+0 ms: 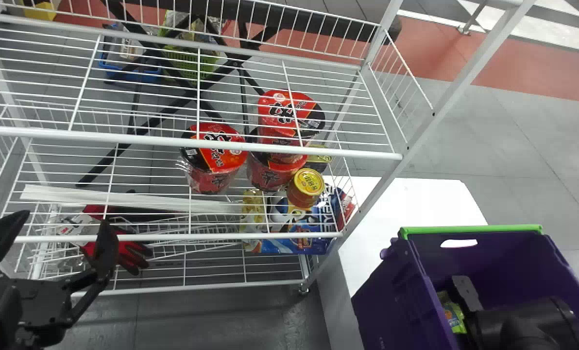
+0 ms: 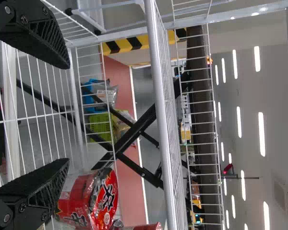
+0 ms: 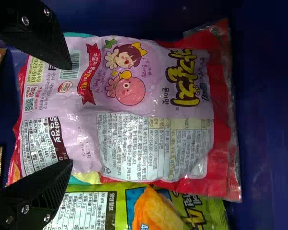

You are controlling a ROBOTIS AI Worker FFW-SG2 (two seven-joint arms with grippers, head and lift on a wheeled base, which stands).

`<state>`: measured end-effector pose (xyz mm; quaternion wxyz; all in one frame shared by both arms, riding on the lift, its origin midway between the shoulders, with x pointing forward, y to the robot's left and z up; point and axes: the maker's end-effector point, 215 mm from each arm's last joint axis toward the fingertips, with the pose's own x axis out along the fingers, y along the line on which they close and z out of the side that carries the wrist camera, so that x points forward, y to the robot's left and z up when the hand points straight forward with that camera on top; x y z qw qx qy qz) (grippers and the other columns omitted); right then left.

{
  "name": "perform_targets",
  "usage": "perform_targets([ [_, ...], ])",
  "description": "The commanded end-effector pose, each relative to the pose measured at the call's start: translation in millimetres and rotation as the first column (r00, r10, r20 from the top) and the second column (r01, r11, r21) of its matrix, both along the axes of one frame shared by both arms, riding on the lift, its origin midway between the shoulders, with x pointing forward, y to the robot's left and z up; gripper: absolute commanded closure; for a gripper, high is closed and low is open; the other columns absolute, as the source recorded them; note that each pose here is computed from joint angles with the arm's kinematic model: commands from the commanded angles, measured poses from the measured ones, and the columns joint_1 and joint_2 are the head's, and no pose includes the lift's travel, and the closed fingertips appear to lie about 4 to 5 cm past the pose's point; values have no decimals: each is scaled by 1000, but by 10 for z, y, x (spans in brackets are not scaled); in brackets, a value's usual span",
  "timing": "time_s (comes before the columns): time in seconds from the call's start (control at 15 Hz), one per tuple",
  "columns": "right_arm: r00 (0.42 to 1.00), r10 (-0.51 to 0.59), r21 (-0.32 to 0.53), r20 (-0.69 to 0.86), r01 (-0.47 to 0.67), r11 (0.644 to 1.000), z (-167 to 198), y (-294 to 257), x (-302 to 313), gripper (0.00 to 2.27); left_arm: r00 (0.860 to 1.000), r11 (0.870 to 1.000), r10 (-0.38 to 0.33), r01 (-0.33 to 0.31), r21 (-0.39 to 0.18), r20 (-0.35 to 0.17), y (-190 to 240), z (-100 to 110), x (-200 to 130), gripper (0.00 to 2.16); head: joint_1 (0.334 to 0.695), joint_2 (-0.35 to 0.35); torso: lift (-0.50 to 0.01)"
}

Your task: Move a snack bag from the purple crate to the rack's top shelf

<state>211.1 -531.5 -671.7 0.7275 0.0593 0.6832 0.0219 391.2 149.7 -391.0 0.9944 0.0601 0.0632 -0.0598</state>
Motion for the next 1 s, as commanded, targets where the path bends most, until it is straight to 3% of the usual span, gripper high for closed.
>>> perform_targets([
  [0.0,1000,3,3,-3,-3,1000,-21,28,-13,215,1000,1000,-1,1,-2,-2,3,-13,14,134,695,-350,-455],
  [0.13,1000,14,16,8,-14,1000,-20,49,13,724,1000,1000,0,0,0,-7,4,-56,29,134,695,-350,-455],
  [0.2,1000,16,24,19,-16,1000,-12,53,38,1197,1000,1000,0,0,-2,-9,2,-68,36,134,695,-350,-455],
  [0.27,1000,23,15,13,-23,1000,-14,37,25,1369,1000,1000,0,0,0,-12,6,-89,41,134,695,-350,-455],
  [0.53,999,25,56,38,-27,998,14,85,61,1558,1000,1000,1,-1,3,-11,11,-92,50,134,695,-350,-449],
  [0.93,998,33,59,58,-36,998,57,10,0,1571,1000,1000,2,-2,1,-13,5,-111,69,134,695,-350,-426],
])
